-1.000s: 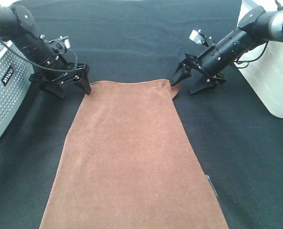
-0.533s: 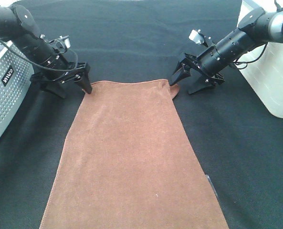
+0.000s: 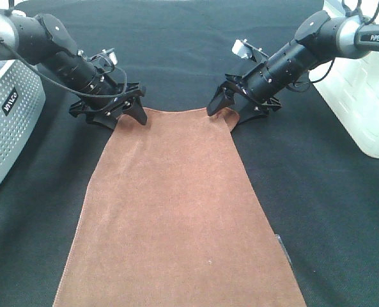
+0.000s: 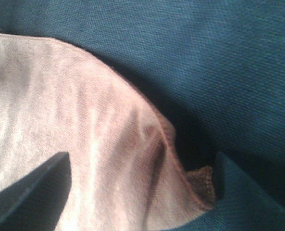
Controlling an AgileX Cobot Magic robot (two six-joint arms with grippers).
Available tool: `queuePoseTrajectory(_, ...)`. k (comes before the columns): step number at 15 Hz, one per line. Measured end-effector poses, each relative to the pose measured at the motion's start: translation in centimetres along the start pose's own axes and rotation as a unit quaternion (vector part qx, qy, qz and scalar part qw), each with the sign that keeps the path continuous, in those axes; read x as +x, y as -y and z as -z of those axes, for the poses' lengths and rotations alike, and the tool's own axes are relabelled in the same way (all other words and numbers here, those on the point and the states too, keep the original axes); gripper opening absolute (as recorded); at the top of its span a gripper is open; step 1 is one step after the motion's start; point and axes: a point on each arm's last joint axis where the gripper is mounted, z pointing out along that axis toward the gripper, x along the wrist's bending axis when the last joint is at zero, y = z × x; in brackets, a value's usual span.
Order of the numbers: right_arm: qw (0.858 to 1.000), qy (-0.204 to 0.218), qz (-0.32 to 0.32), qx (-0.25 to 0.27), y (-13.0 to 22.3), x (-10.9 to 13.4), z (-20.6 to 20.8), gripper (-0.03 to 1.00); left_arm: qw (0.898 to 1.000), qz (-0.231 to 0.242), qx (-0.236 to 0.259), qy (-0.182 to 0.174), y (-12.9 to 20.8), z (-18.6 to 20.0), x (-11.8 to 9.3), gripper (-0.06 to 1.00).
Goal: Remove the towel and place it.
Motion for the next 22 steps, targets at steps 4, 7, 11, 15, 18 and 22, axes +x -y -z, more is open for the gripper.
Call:
queuePoseTrajectory(4,1.0,0.024,0.0,-0.003,0.0,-0.5,-0.1,0.49,1.0,0.001,-0.019,-0.004,-0.3,-0.2,0.2,0.44)
queuePoseTrajectory(7,0.999,0.036,0.003,-0.003,0.0,-0.9,-0.3,0.26,0.999,-0.019,-0.021,-0.015,-0.3,-0.3,0.4,0.12)
queuePoseTrajectory(11,0.997,0.076,0.032,0.005,0.0,-1.2,0.2,0.0,0.997,-0.072,-0.025,-0.02,-0.4,-0.2,0.5,0.0)
queuePoseTrajectory(15,0.983,0.15,0.11,-0.009,-0.7,-1.4,2.1,0.0,0.991,-0.122,-0.037,-0.04,-0.7,-0.1,0.6,0.0)
queuePoseTrajectory(18,0.976,0.162,0.143,-0.031,-1.8,-0.9,3.2,0.0,0.988,-0.138,-0.059,-0.045,-1.6,1.0,0.1,0.0)
queuePoseTrajectory(22,0.962,0.175,0.196,-0.069,-3.7,0.2,5.0,0.0,0.978,-0.172,-0.104,-0.047,-3.6,2.8,-1.0,0.0)
